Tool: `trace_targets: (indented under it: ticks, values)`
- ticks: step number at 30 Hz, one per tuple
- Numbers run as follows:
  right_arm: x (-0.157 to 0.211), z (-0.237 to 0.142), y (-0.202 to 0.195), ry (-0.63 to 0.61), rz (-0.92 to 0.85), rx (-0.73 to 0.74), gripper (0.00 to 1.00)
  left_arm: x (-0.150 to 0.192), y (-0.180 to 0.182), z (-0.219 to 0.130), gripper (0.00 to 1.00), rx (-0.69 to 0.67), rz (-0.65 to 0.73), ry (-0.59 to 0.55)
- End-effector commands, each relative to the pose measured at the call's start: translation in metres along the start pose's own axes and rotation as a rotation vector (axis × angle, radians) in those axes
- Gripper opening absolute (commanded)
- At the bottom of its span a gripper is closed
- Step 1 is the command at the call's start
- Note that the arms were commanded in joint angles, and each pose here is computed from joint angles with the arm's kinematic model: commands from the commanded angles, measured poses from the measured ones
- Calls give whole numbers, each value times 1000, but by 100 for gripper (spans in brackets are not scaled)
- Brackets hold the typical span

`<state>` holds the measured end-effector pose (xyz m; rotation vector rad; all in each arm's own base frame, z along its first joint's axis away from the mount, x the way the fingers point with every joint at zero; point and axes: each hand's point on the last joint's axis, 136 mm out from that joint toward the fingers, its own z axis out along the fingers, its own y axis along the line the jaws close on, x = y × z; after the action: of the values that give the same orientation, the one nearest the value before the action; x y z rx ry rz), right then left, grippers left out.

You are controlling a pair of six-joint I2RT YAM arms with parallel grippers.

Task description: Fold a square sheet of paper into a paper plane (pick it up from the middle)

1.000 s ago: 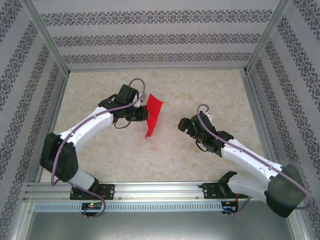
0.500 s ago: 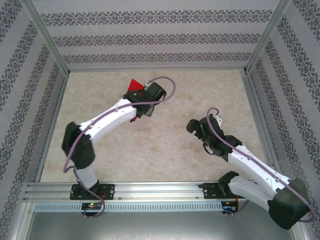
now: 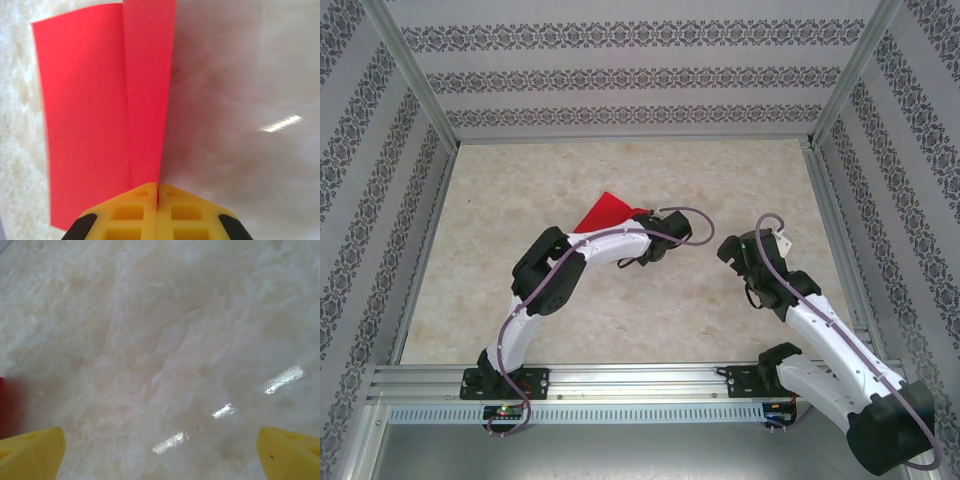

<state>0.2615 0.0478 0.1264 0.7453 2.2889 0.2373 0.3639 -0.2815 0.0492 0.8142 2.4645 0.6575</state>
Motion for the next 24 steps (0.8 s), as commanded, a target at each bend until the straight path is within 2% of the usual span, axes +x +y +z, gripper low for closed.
trace_targets:
  ticks: [1, 5, 11, 16, 20, 24]
  values:
    - [-18, -3, 14, -8, -37, -10, 98, -13, -29, -12, 3, 114, -53, -46]
    - [-27, 2, 20, 5, -61, 7, 98, -2, -47, -11, 6, 199, -72, -15]
    - [-32, 3, 32, 32, -49, -36, 98, -3, -63, -30, 24, 354, -102, -20]
    - [-30, 2, 47, 86, -69, -87, 98, -10, -69, -65, 39, 527, -172, -55]
    - [-26, -2, 61, 133, -95, -141, 96, -18, -71, -105, 47, 699, -227, -113]
    - [-22, -7, 77, 163, -111, -209, 90, -21, -56, -134, 52, 822, -313, -165]
